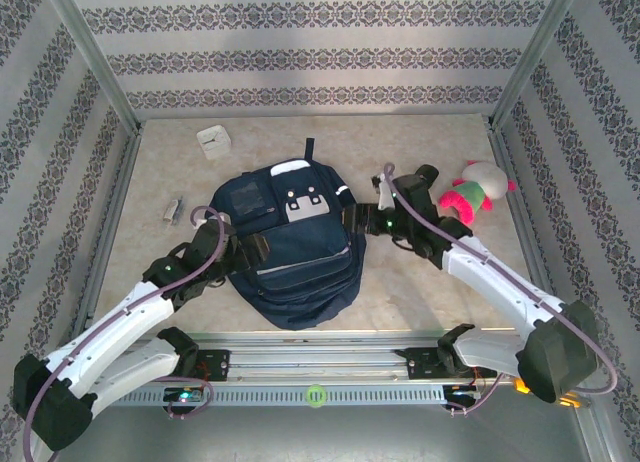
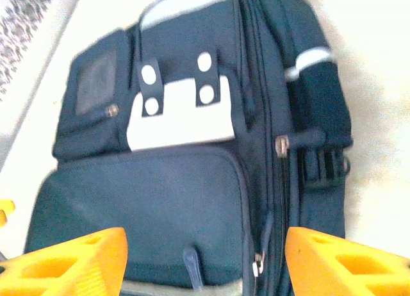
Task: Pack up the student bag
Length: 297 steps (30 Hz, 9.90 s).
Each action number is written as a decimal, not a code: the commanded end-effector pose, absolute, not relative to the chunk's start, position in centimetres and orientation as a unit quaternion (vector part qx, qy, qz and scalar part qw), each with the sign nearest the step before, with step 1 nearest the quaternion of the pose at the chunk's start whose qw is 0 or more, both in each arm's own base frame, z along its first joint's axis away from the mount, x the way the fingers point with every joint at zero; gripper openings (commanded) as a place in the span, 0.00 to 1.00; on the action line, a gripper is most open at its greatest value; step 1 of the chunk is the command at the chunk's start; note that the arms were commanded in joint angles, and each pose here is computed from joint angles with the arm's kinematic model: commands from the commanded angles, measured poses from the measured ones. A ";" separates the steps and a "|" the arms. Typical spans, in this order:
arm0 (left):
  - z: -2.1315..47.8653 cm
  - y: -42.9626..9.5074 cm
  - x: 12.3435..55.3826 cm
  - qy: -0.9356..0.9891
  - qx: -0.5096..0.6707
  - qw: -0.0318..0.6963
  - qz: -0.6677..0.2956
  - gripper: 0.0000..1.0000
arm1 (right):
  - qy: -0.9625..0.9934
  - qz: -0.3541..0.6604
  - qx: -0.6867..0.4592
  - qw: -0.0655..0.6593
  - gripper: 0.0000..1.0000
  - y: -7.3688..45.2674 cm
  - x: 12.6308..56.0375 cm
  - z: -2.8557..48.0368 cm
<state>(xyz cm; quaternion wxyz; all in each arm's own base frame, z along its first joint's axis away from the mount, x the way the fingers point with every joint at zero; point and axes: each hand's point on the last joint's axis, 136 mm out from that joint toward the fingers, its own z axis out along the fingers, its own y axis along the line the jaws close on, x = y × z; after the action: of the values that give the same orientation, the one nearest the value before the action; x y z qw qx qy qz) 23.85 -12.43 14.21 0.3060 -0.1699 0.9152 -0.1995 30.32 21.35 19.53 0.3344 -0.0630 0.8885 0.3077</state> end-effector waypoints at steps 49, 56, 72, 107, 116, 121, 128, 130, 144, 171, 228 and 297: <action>15.1 -29.1 23.7 0.777 0.537 0.317 -0.084 0.79 | 0.876 0.388 0.048 0.281 0.61 15.7 25.5 15.9; 9.9 -31.9 24.8 0.732 0.625 0.271 0.014 0.86 | 0.878 0.380 0.055 0.287 0.61 14.8 25.8 15.3; 14.5 -31.3 24.2 0.713 0.580 0.386 -0.082 0.00 | 0.849 0.373 -0.048 0.371 0.60 15.3 27.3 17.6; 19.5 -26.8 21.6 0.668 0.533 0.455 -0.252 0.00 | 0.604 0.377 -0.621 0.328 0.56 27.8 23.9 14.3; 19.3 -26.6 22.6 0.680 0.524 0.456 -0.232 0.00 | 0.569 0.460 -0.610 0.305 0.41 28.0 20.8 17.1; 19.7 -26.7 22.6 0.677 0.523 0.462 -0.235 0.00 | 0.583 0.459 -0.601 0.296 0.31 28.2 21.2 17.0; 20.0 -26.5 23.0 0.684 0.511 0.468 -0.228 0.00 | 0.633 0.443 -0.576 0.268 0.11 28.2 22.3 15.9; 20.0 -26.3 23.6 0.691 0.501 0.472 -0.219 0.00 | 0.640 0.444 -0.568 0.265 0.00 28.2 22.2 16.1; 20.8 -26.0 26.6 0.727 0.449 0.488 -0.180 0.00 | 0.617 0.470 -0.556 0.300 0.00 29.2 17.4 18.4; 20.1 -24.6 29.2 0.781 0.387 0.474 -0.126 0.00 | 0.670 0.467 -0.482 0.318 0.00 27.2 18.0 19.1; 17.0 -22.8 28.3 0.837 -0.095 0.357 -0.404 0.65 | 0.813 0.395 -0.315 0.290 0.00 38.3 16.8 15.8; 17.7 -4.5 35.1 0.881 0.222 0.406 -0.101 0.21 | 0.819 0.491 -0.165 0.247 0.61 29.9 23.5 22.9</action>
<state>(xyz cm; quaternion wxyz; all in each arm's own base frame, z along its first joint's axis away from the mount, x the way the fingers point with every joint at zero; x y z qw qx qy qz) 36.04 0.46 14.94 0.3353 0.0915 0.9366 -0.0436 23.38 28.89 20.48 0.2611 -0.1648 0.8358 0.4540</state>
